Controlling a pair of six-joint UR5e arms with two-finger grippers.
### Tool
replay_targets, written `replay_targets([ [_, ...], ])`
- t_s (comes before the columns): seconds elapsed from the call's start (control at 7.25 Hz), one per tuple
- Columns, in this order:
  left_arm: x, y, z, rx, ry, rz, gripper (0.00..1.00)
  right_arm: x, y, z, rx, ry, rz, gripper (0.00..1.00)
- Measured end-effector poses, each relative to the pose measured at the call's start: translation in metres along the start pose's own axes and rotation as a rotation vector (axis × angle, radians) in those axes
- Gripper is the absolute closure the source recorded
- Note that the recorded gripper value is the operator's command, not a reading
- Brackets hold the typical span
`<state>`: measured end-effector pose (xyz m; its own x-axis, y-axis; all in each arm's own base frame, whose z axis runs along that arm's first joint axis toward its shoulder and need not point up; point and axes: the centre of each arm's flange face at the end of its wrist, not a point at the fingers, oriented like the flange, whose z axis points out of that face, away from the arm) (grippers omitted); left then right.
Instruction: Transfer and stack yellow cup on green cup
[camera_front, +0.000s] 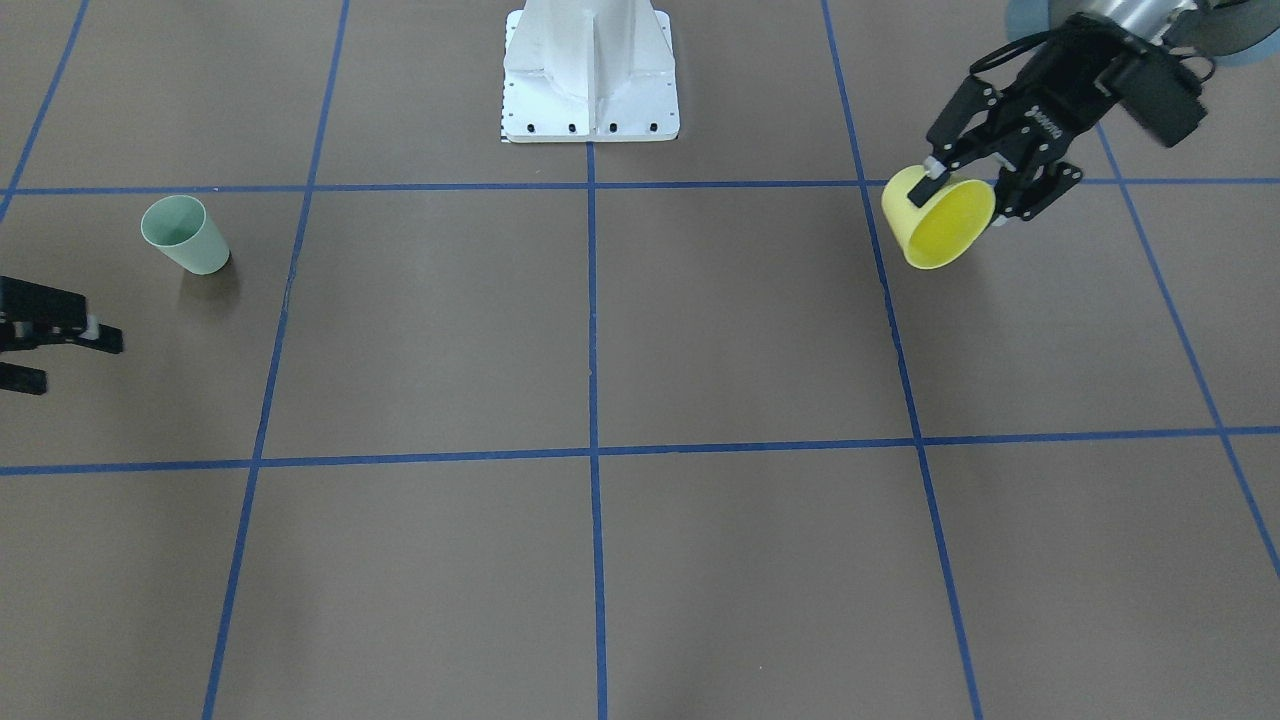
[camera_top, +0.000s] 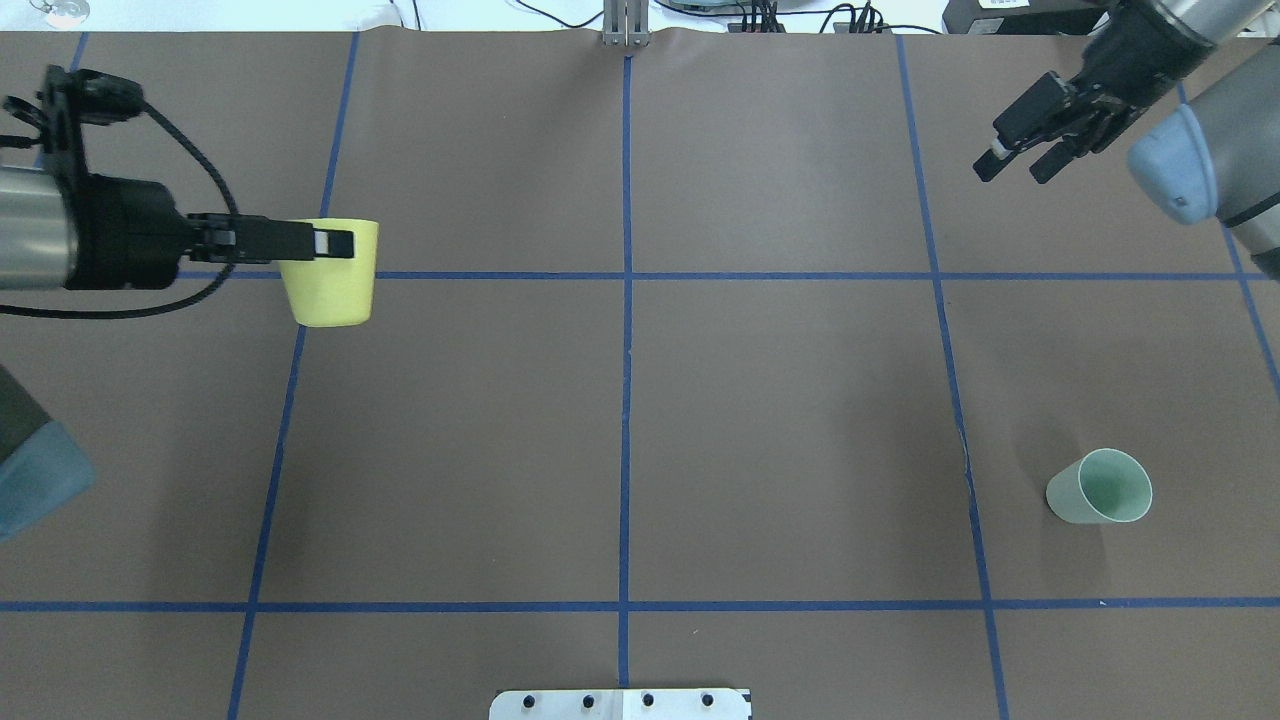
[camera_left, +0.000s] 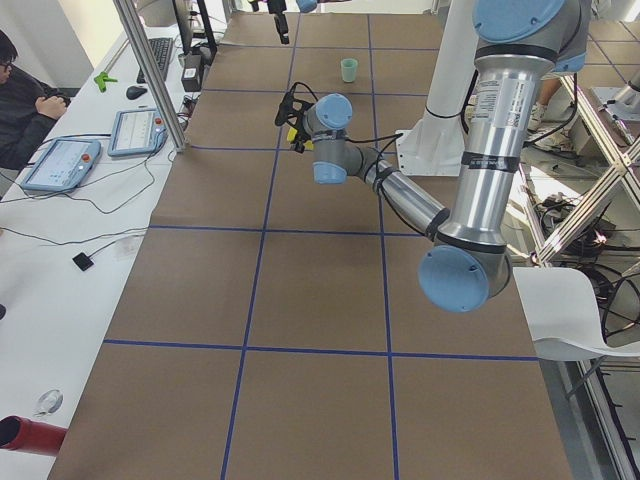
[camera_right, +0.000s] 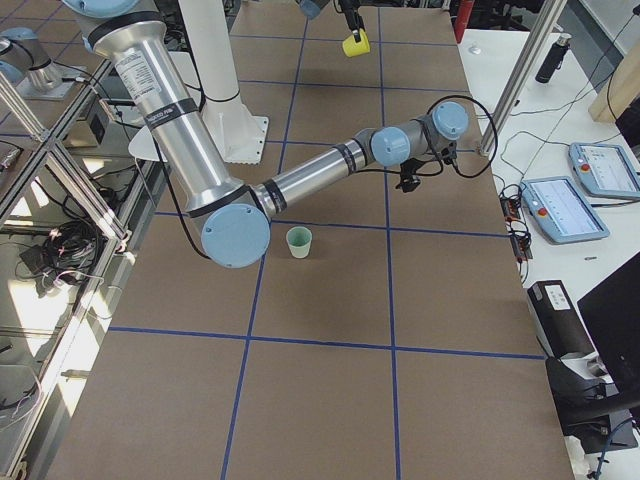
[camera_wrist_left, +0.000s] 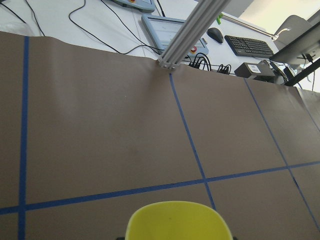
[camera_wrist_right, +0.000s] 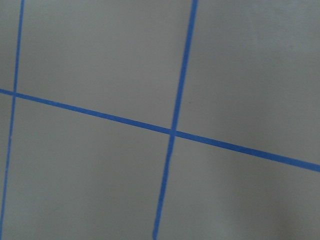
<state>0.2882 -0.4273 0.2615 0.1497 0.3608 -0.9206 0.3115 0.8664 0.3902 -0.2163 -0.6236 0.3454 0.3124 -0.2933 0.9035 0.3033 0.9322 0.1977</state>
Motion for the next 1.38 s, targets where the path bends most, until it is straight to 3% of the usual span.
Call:
replay_targets([
  [0.28,0.042,0.033,0.064,0.0,0.04,0.016,0.76,-0.042,-0.021,0.02,-0.013,-0.022,-0.088,0.03],
  [0.55,0.067,0.051,0.096,-0.001,0.059,0.018,0.76,-0.063,-0.025,0.029,0.006,-0.06,-0.188,0.02],
  [0.69,0.069,0.054,0.103,-0.001,0.058,0.016,0.76,-0.072,-0.024,0.029,0.011,-0.082,-0.198,0.02],
  [0.83,0.069,0.055,0.106,-0.003,0.055,0.015,0.76,-0.087,-0.021,0.029,0.025,-0.077,-0.183,0.02],
  [1.1,0.068,0.056,0.108,-0.005,0.051,0.013,0.76,-0.137,-0.008,0.054,0.082,-0.03,-0.06,0.02],
  [1.38,0.07,0.06,0.109,-0.01,0.057,0.014,0.76,-0.168,0.001,0.094,0.117,-0.09,0.088,0.02],
])
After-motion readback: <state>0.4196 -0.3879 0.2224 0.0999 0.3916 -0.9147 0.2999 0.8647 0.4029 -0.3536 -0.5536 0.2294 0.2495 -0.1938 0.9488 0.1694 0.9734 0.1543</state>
